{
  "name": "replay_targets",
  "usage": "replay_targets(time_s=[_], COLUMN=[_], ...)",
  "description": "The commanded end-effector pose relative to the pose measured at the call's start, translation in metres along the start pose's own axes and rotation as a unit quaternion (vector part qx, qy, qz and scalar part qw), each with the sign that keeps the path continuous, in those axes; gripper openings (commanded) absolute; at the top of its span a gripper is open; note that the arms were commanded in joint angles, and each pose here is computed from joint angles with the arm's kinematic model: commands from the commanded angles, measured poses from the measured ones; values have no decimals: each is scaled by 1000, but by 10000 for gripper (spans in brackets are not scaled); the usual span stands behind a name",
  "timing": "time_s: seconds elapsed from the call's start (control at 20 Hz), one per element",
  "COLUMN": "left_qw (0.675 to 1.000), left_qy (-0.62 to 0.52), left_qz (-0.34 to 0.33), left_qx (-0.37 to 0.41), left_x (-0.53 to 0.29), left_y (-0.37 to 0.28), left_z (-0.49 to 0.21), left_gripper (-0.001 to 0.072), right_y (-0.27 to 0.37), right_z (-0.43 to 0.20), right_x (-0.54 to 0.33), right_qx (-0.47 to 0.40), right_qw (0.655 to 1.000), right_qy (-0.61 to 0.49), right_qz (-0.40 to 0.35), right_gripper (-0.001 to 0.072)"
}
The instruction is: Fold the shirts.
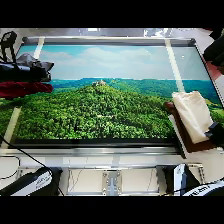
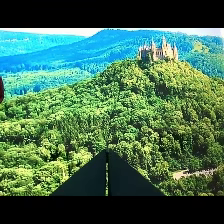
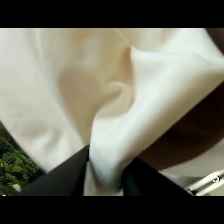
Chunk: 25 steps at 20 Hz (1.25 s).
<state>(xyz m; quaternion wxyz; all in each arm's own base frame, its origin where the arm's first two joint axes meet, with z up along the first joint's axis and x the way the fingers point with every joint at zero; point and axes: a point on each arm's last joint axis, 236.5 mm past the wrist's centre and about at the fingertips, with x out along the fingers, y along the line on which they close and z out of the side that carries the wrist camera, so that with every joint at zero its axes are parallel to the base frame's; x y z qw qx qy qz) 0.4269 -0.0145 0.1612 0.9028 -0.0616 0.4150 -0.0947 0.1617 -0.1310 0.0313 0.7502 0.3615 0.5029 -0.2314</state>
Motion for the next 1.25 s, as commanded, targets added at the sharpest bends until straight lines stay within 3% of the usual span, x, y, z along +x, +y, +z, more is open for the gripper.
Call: replay_targets(time_s=[0.0,0.15,0.25,0.3,0.4,0.45,0.65,0.85,1.2], left_qw=[1000,1000,1000,1000,1000,1000,1000,1000,1000], left_qy=[0,0,0,0,0,1,5,5,6], left_qz=[0,0,0,0,0,0,-1,-1,-1], left_qx=[0,0,0,0,0,0,0,0,0], left_x=[0,0,0,0,0,0,0,0,0], left_y=[0,0,0,0,0,0,-1,-1,-1], left_z=[0,0,0,0,0,0,-3,-3,-3], left_gripper=[17,17,17,17,17,17,17,17,18], right_y=[-12,55,128,172,232,251,306,328,335], right_z=[-15,53,89,90,67,50,-32,-76,-89], right_x=[-6,-87,-157,-187,-215,-213,-179,-125,-99], right_qx=[40,9,-36,-78,-172,-211,-350,-440,-455], right_qw=[999,990,954,926,878,866,821,802,799], right_qy=[11,-129,-236,-266,-269,-246,-113,-28,13], right_qz=[-21,64,180,255,357,380,437,404,392], right_gripper=[456,451,446,346,62,17,16,17,17])
